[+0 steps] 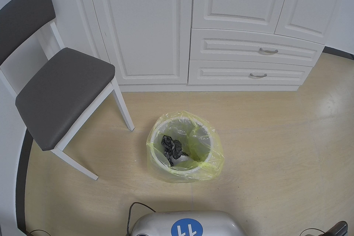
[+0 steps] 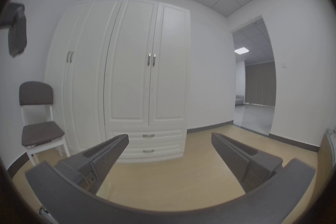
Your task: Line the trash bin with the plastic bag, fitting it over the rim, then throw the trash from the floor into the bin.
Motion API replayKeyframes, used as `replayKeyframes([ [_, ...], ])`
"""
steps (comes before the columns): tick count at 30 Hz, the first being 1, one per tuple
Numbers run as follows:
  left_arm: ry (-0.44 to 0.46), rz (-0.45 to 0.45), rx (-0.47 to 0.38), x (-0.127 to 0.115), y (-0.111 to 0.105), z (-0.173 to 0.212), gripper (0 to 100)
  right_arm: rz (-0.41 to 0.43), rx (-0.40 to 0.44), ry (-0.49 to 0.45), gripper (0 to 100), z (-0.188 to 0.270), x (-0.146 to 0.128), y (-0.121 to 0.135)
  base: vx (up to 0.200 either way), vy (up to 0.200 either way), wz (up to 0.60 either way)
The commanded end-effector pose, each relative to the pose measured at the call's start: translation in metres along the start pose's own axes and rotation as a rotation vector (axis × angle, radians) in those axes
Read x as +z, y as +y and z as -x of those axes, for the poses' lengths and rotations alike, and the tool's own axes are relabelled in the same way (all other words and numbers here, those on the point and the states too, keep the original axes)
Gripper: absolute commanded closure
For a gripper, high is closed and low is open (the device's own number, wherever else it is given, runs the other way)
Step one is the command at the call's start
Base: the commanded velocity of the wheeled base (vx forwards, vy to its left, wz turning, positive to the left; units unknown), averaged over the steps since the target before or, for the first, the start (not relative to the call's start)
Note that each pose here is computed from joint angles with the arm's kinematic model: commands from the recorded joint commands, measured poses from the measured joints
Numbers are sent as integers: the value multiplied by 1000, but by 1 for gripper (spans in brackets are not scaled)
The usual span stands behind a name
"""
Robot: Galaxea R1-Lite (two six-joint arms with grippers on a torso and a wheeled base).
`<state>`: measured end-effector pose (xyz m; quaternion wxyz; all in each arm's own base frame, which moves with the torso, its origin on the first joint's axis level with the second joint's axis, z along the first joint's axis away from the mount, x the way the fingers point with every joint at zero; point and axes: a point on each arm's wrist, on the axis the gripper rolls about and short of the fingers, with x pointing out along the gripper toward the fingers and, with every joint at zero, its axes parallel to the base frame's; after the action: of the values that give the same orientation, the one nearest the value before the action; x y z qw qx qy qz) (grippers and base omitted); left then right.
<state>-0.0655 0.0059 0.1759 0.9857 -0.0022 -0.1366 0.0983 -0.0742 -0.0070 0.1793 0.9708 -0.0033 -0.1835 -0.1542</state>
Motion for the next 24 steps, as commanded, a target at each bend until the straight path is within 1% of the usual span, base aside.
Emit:
replayKeyframes([
  [1, 104, 34, -26, -72, -6, -12, 0, -27, 99, 131, 0, -12, -69, 10, 0, 0, 0],
  [3, 123, 36, -81, -92, -9, -16, 0, -42, 176, 145, 0, -13, -89, 14, 0, 0, 0],
  [4, 144, 46, -119, -95, -10, -15, 0, -49, 206, 161, 0, -13, -94, 15, 0, 0, 0],
  [5, 166, 47, -131, -97, -10, -15, 0, -56, 226, 181, 0, -12, -96, 15, 0, 0, 0],
  [7, 209, 41, -135, -101, -10, -14, 0, -57, 232, 268, 0, -10, -104, 16, 0, 0, 0],
  [9, 210, 36, -135, -101, -10, -14, 0, -30, 235, 310, 0, -9, -109, 15, 0, 0, 0],
  [12, 209, 24, -136, -101, -10, -14, 0, -12, 238, 307, 0, -9, -109, 15, 0, 0, 0],
  [13, 220, 2, -146, -101, -10, -14, 0, -7, 237, 307, 0, -9, -108, 16, 0, 0, 0],
  [14, 240, 5, -159, -105, -10, -13, 0, -7, 239, 307, 0, -9, -108, 16, 0, 0, 0],
  [16, 240, 5, -159, -105, -10, -13, 0, -7, 239, 307, 0, -9, -108, 16, 0, 0, 0],
  [17, 292, 5, -218, -108, -11, -11, 0, -6, 248, 306, 0, -9, -108, 16, 0, 0, 0],
  [20, 279, -4, -211, -108, -11, -12, 0, 34, 282, 299, 0, -9, -108, 16, 0, 0, 0],
  [22, 276, -3, -208, -108, -11, -12, 0, 41, 307, 298, 0, -9, -108, 17, 0, 0, 0],
  [23, 276, -3, -208, -108, -11, -12, 0, 33, 321, 310, 0, -8, -109, 17, 0, 0, 0],
  [24, 278, -3, -208, -108, -11, -12, 0, 28, 322, 348, 0, -7, -113, 17, 0, 0, 0],
])
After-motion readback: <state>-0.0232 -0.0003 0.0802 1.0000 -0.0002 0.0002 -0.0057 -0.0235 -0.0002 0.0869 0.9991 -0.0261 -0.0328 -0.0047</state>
